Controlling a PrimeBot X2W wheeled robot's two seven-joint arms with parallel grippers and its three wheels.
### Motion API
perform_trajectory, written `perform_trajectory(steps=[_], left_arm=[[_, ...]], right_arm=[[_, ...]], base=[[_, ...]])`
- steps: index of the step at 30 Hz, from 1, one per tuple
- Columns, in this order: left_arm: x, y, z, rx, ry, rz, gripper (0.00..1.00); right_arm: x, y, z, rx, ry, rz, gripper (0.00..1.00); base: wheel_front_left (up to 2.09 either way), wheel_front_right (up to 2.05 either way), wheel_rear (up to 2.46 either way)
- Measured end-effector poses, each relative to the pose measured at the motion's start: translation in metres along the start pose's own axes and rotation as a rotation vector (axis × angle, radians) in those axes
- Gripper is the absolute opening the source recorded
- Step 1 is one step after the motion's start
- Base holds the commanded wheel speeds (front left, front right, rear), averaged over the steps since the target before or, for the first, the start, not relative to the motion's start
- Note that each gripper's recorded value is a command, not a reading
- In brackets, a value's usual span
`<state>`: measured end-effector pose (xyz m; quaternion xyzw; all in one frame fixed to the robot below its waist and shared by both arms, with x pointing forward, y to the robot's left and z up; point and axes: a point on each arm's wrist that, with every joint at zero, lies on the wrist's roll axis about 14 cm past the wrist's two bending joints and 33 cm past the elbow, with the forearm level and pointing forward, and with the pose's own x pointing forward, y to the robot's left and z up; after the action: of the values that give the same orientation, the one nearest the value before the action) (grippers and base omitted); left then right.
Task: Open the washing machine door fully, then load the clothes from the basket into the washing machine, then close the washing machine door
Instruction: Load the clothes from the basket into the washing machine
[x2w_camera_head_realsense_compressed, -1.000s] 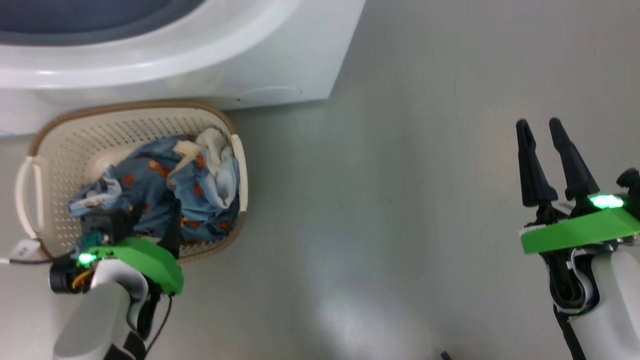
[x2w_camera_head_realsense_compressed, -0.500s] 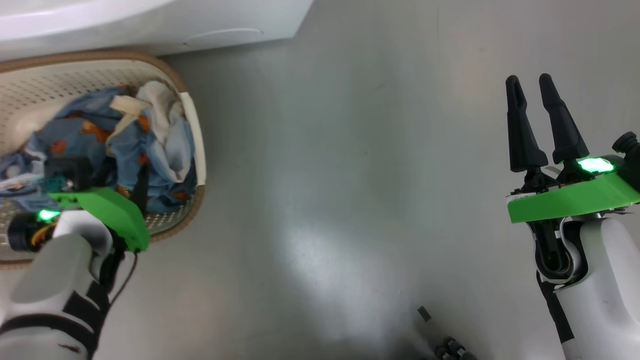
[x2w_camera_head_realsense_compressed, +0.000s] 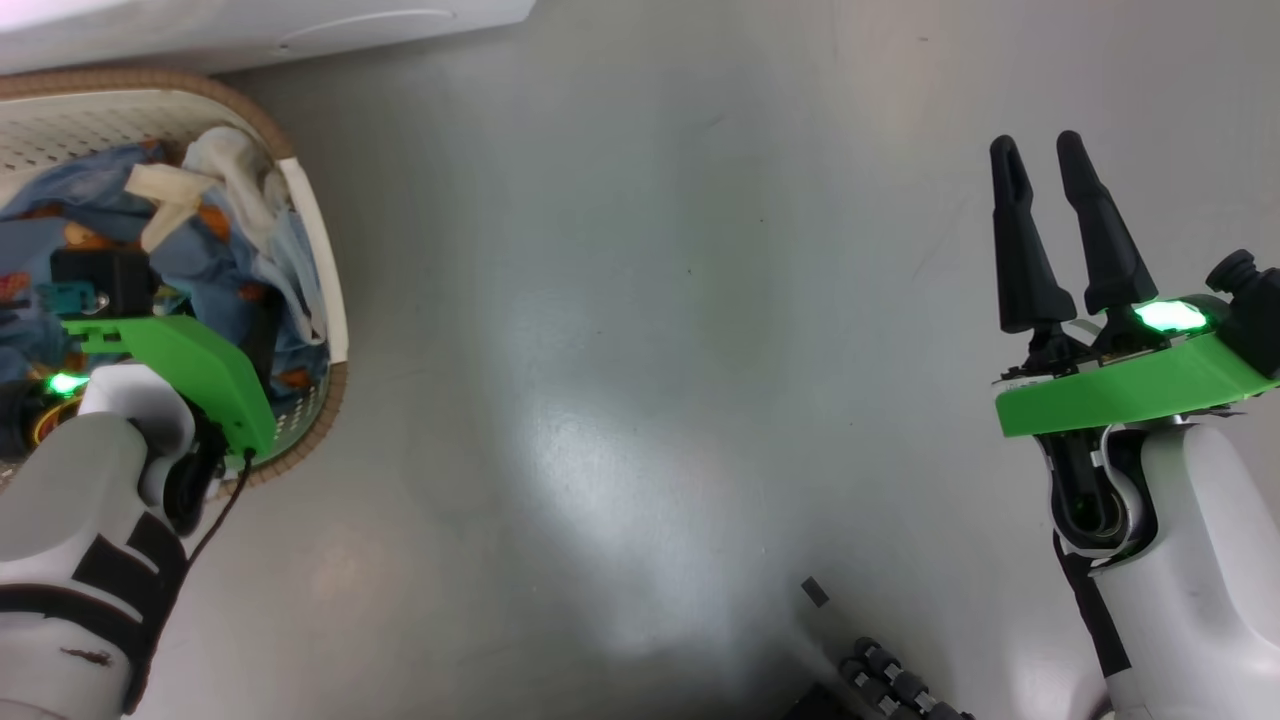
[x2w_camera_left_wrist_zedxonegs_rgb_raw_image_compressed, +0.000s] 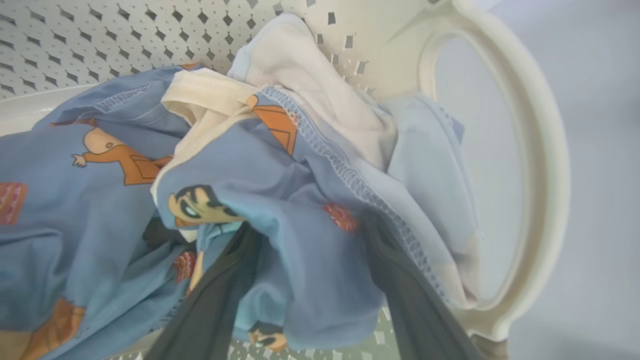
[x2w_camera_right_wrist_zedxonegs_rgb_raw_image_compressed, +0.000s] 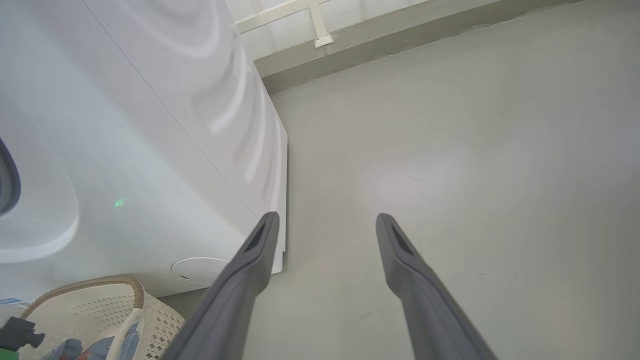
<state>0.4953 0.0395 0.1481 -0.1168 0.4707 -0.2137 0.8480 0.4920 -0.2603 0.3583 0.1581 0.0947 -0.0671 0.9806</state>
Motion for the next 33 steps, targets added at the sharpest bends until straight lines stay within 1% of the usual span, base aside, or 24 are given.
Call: perform_trajectory(steps=[3,4,5,6,12,17,18,21,26,30,33], left_arm=[[0.001,-0.001,-0.006,0.012,0.026,-0.011,1.00],[0.002,-0.002,-0.008,0.016,0.035,-0.015,0.75],[0.002,-0.002,-0.010,0.018,0.040,-0.018,0.24],[0.003,-0.003,-0.010,0.016,0.043,-0.021,0.00],[-0.001,-0.010,-0.003,0.013,0.022,-0.035,0.00],[-0.014,-0.010,0.021,-0.002,-0.084,-0.022,0.00],[-0.014,-0.010,0.021,-0.002,-0.084,-0.022,0.00],[-0.027,-0.009,0.030,-0.013,-0.136,-0.006,0.00],[-0.056,-0.010,0.029,-0.013,-0.173,0.015,0.00],[-0.079,-0.016,0.032,-0.009,-0.204,0.016,0.00],[-0.098,-0.022,0.046,-0.017,-0.256,0.012,0.00]], right_arm=[[0.001,0.002,0.000,0.000,0.000,0.004,1.00],[0.001,0.003,0.001,0.000,-0.002,0.007,1.00],[0.001,0.003,0.001,-0.001,-0.001,0.009,1.00],[0.001,0.003,0.001,-0.001,-0.001,0.009,1.00],[-0.002,0.004,0.010,-0.002,-0.020,0.009,1.00],[-0.004,0.007,0.023,0.006,-0.048,0.015,1.00],[-0.004,0.007,0.023,0.006,-0.048,0.015,1.00],[-0.010,0.010,0.029,0.013,-0.057,0.018,1.00],[-0.026,0.010,0.038,0.017,-0.063,0.015,1.00],[-0.041,0.010,0.048,0.021,-0.074,0.017,1.00],[-0.053,0.010,0.055,0.022,-0.083,0.019,1.00]], base=[[0.00,0.00,0.00],[0.00,0.00,0.00],[0.00,0.00,0.00],[0.00,0.00,0.00],[0.00,0.00,0.00],[0.00,0.00,0.00],[0.00,0.00,0.00],[0.00,0.00,0.00],[0.00,0.00,0.00],[0.00,0.00,0.00],[0.00,0.00,0.00]])
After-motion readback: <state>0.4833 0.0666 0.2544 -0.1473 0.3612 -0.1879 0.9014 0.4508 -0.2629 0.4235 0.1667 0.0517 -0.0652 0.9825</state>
